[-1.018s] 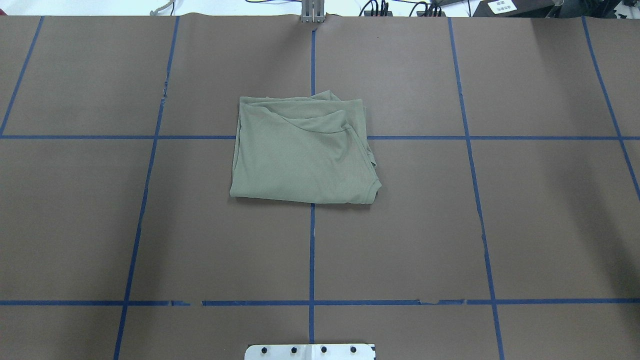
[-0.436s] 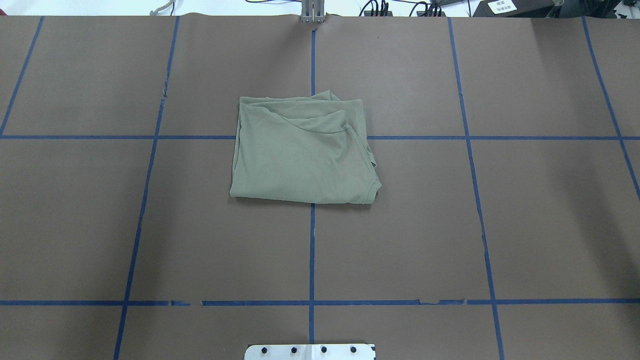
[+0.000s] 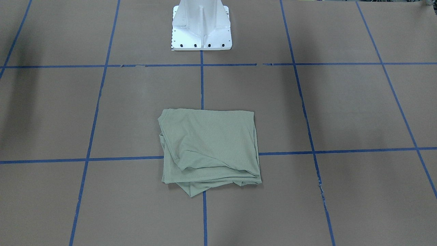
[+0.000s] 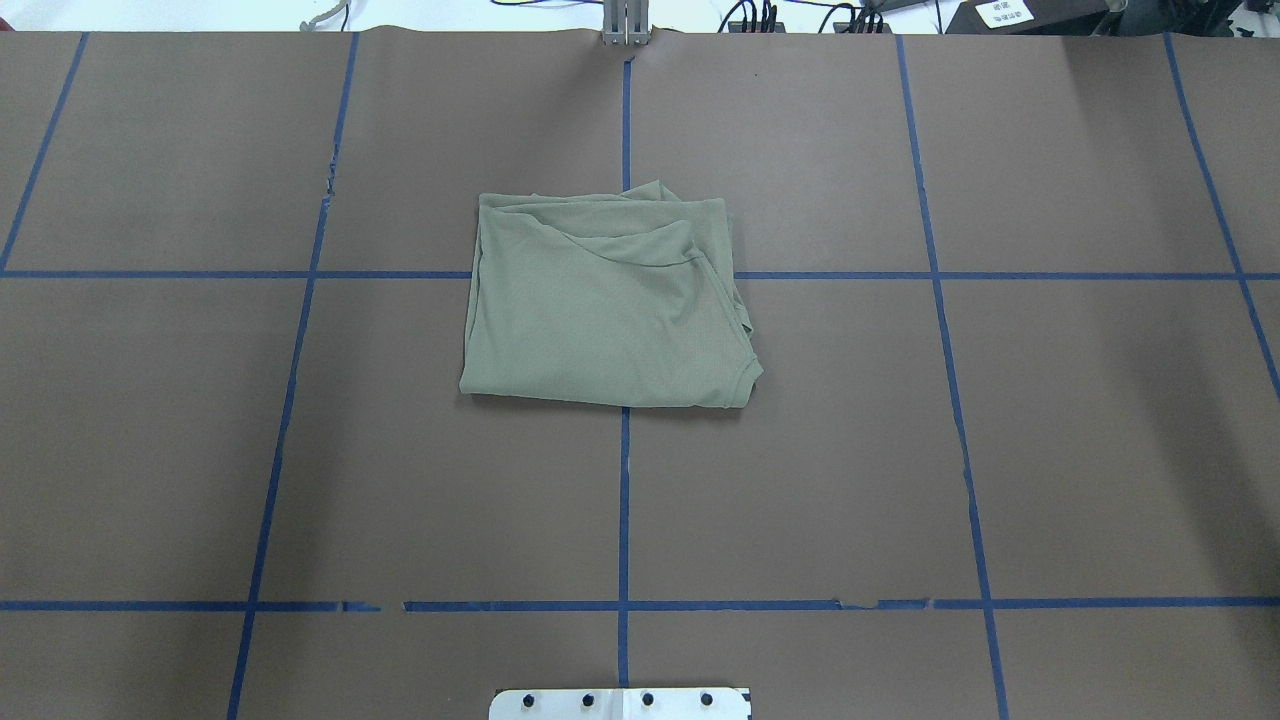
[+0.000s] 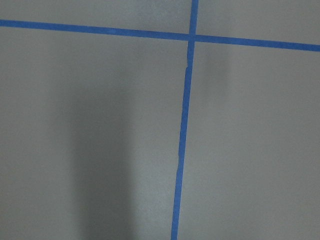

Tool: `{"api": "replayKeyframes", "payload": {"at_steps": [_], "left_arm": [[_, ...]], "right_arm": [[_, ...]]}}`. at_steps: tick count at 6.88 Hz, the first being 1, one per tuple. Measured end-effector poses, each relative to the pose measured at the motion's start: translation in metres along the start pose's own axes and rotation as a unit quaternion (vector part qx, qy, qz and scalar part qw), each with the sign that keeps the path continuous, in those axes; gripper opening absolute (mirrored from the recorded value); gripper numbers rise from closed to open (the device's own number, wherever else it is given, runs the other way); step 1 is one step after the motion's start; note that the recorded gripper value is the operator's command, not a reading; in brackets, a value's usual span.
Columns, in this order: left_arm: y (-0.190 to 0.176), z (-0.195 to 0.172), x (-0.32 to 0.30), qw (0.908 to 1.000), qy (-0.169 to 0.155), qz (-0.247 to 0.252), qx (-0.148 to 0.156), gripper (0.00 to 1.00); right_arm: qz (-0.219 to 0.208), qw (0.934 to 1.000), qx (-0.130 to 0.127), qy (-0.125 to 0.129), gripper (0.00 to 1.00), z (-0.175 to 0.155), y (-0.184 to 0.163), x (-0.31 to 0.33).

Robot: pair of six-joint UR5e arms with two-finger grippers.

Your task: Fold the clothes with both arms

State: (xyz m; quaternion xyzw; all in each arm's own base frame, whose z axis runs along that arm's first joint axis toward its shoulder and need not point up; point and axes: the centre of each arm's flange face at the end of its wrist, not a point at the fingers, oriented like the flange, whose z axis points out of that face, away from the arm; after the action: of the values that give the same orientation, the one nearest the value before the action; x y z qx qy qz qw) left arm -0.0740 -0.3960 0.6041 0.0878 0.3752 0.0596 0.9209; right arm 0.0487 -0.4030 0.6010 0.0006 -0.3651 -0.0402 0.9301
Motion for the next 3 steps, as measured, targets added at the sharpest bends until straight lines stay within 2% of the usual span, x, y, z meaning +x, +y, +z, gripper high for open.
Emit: {"api": "replayKeyframes", "payload": {"at_steps": [3], "left_arm": [[-0.0004, -0.0015, 0.0008, 1.0000, -0.002, 0.002, 0.002, 1.00]], "right_arm": [[-0.014, 0.9998, 0.011, 0.003, 1.00, 0.0041, 0.0139, 0.0115]]}}
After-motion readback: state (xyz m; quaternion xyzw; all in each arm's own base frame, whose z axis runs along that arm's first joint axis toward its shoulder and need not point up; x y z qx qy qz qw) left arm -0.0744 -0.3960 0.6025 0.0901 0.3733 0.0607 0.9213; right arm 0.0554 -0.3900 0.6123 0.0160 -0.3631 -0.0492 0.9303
